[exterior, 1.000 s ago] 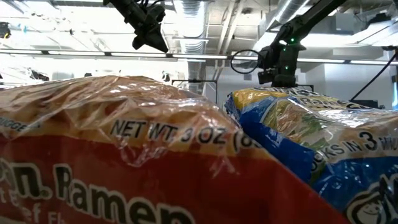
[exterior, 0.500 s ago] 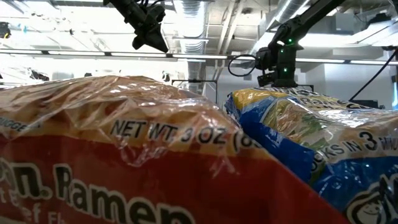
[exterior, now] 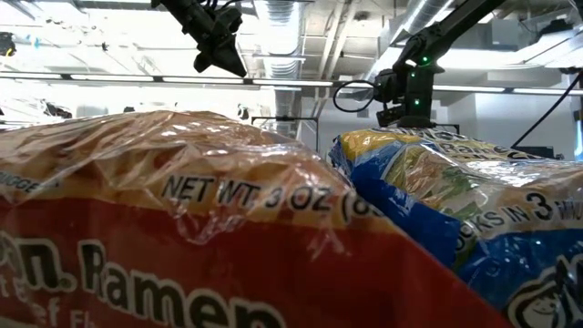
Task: Sort Maruchan noodles
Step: Put the red noodle pack into the right white bin
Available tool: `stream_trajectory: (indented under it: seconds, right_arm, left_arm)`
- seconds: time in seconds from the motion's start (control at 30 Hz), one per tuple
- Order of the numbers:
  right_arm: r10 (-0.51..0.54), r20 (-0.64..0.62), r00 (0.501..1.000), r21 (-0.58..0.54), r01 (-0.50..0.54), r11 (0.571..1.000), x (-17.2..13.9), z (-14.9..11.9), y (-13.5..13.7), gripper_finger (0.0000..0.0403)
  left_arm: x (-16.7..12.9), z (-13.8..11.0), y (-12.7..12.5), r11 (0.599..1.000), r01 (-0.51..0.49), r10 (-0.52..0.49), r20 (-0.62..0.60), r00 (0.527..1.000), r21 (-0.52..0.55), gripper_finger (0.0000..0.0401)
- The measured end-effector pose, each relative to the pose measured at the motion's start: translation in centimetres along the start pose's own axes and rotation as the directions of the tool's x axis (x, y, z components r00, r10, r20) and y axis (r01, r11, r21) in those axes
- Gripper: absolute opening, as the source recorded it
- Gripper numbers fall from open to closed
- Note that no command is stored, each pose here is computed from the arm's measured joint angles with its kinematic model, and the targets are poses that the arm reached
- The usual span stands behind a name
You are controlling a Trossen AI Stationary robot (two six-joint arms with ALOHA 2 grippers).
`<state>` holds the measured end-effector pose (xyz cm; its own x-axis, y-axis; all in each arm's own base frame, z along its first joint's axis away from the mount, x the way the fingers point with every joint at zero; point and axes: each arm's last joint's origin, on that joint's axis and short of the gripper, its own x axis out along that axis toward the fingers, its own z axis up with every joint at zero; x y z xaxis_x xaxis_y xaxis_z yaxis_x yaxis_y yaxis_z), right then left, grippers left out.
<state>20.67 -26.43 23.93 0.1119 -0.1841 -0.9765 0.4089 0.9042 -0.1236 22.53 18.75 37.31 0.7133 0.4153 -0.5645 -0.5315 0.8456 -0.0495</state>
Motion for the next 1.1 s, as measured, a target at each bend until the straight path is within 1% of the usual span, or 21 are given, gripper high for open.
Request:
stream_trajectory:
  seconds: [0.3,0.43,0.6,0.7,0.83,0.93,1.1]
  right_arm:
    - [-0.002,0.005,1.0,-0.013,0.002,1.0,-0.01,0.07,0.02,0.0069]
    - [-0.002,0.001,1.0,0.046,0.002,0.999,-0.01,-0.14,-0.29,0.0069]
    - [-0.008,0.001,1.0,0.055,0.008,0.998,0.0,-0.2,-0.44,0.0068]
    - [-0.004,-0.004,1.0,0.039,0.004,0.999,-0.01,-0.2,-0.31,0.007]
    - [-0.003,-0.008,1.0,0.012,0.003,1.0,-0.01,-0.03,0.06,0.0086]
    - [-0.011,-0.012,1.0,0.012,0.011,1.0,-0.02,-0.03,0.07,0.0109]
    - [-0.103,-0.083,0.991,-0.002,0.103,0.995,-0.44,-0.26,-0.25,0.0151]
  left_arm:
    - [0.0,0.0,0.0,1.0,0.0,0.0,0.0,1.0,-0.001,0.0]
    - [0.0,0.0,0.0,1.0,-0.002,0.002,0.0,1.0,-0.002,0.0]
    - [0.0,0.0,0.02,1.0,-0.008,0.008,-0.001,1.0,0.0,0.0]
    - [0.0,0.0,0.02,1.0,-0.008,0.008,-0.001,1.0,0.001,0.0]
    - [0.0,-0.01,0.07,1.0,-0.026,0.026,-0.001,1.0,0.001,0.0]
    - [-0.01,-0.01,0.16,1.0,-0.029,0.029,-0.001,1.0,-0.001,0.0]
    - [-0.05,-0.02,0.4,0.999,-0.036,0.036,-0.001,0.999,-0.007,0.0]
